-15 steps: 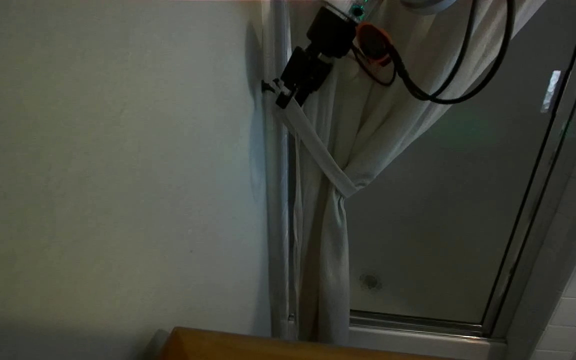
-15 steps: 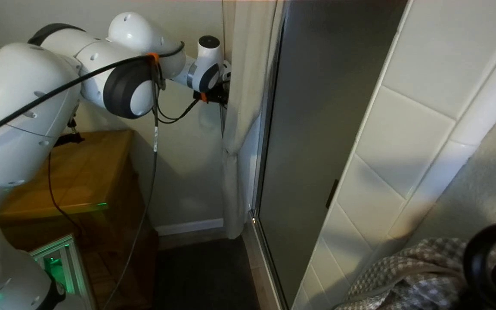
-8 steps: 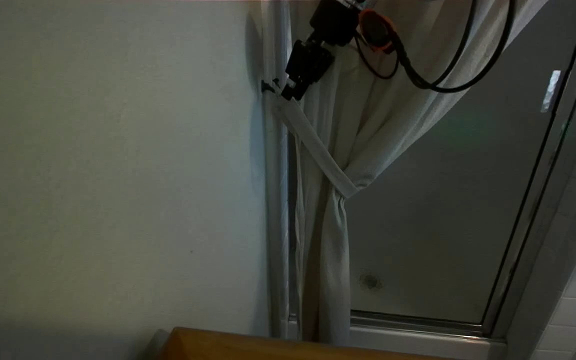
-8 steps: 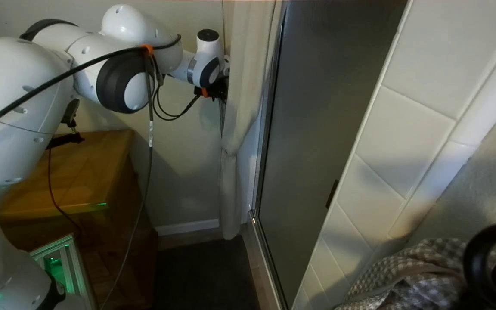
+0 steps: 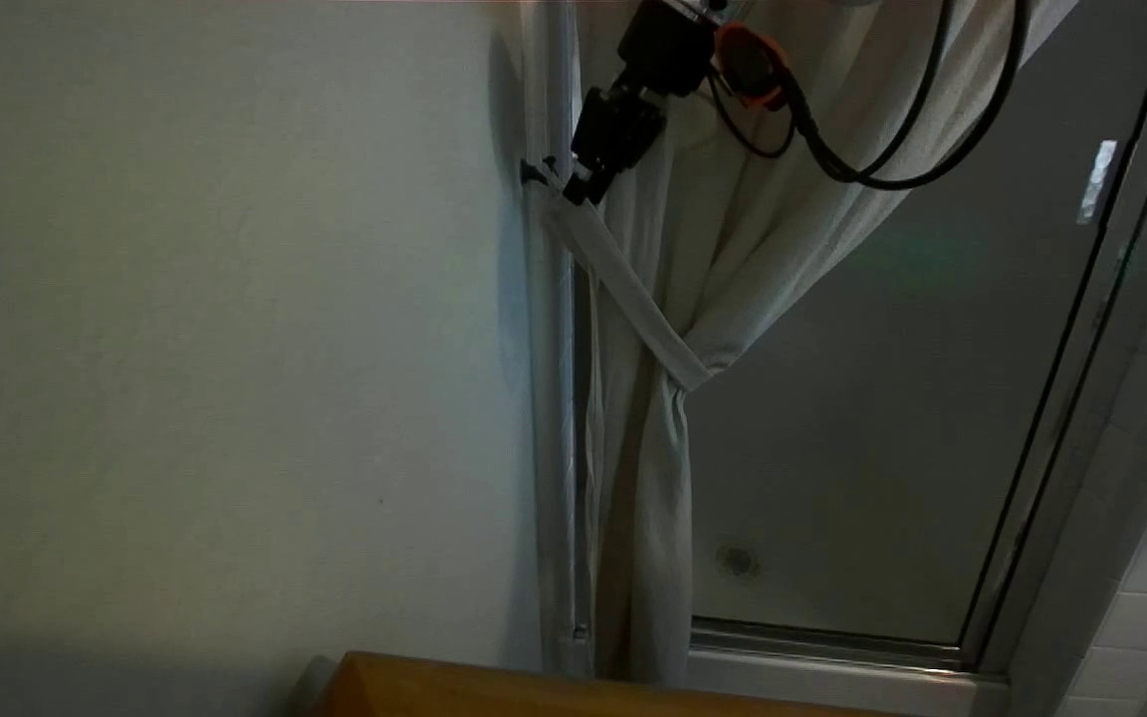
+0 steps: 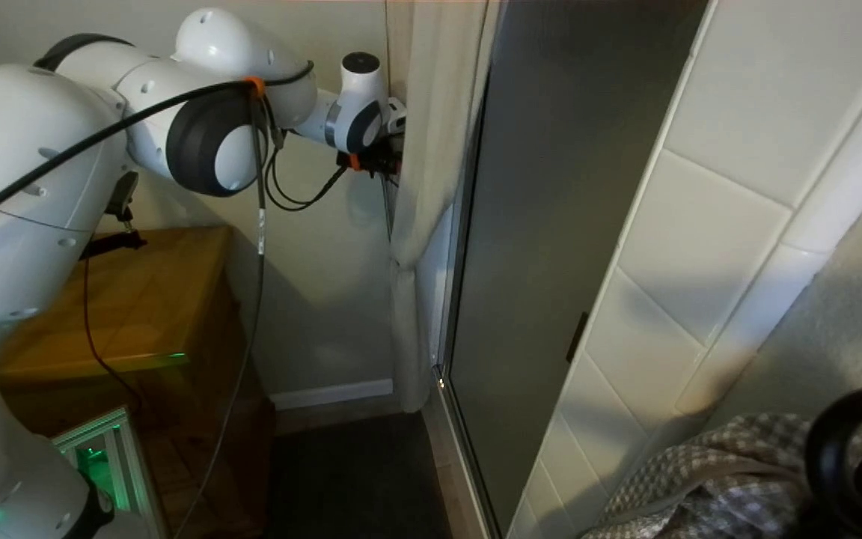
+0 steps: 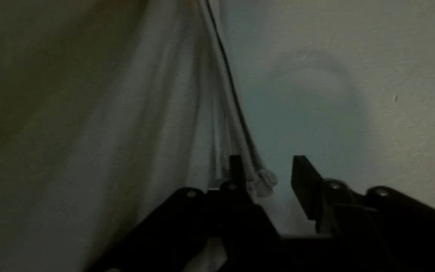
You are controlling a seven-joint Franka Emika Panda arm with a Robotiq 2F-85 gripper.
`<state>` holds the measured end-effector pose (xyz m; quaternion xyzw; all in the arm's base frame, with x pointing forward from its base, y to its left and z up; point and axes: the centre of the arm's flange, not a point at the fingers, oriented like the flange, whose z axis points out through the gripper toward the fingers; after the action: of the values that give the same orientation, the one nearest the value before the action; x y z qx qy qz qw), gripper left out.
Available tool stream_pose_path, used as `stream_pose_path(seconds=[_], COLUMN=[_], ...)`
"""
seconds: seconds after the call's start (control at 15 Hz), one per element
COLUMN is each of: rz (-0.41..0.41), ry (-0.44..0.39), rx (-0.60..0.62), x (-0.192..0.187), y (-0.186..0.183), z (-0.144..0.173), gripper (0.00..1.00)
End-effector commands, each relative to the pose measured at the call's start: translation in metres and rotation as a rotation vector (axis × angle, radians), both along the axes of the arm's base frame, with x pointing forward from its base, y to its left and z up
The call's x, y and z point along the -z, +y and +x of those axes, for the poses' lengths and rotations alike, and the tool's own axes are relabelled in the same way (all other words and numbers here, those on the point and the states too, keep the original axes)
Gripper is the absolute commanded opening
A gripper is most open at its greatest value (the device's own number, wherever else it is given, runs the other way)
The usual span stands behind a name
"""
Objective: Unhook the curtain strap
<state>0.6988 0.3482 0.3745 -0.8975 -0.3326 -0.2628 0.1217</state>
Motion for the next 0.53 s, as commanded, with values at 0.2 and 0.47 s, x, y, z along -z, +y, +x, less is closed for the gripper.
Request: stream_pose_path(seconds=[0.2, 0.47], rz=[-0.019, -0.025], ry=[0.044, 0.044], rx=[0.005, 0.014], x=[-0.0026, -0.003], y=[0.0042, 0.0017], z=[-0.0093, -0.0098], gripper=[0.0, 0.01])
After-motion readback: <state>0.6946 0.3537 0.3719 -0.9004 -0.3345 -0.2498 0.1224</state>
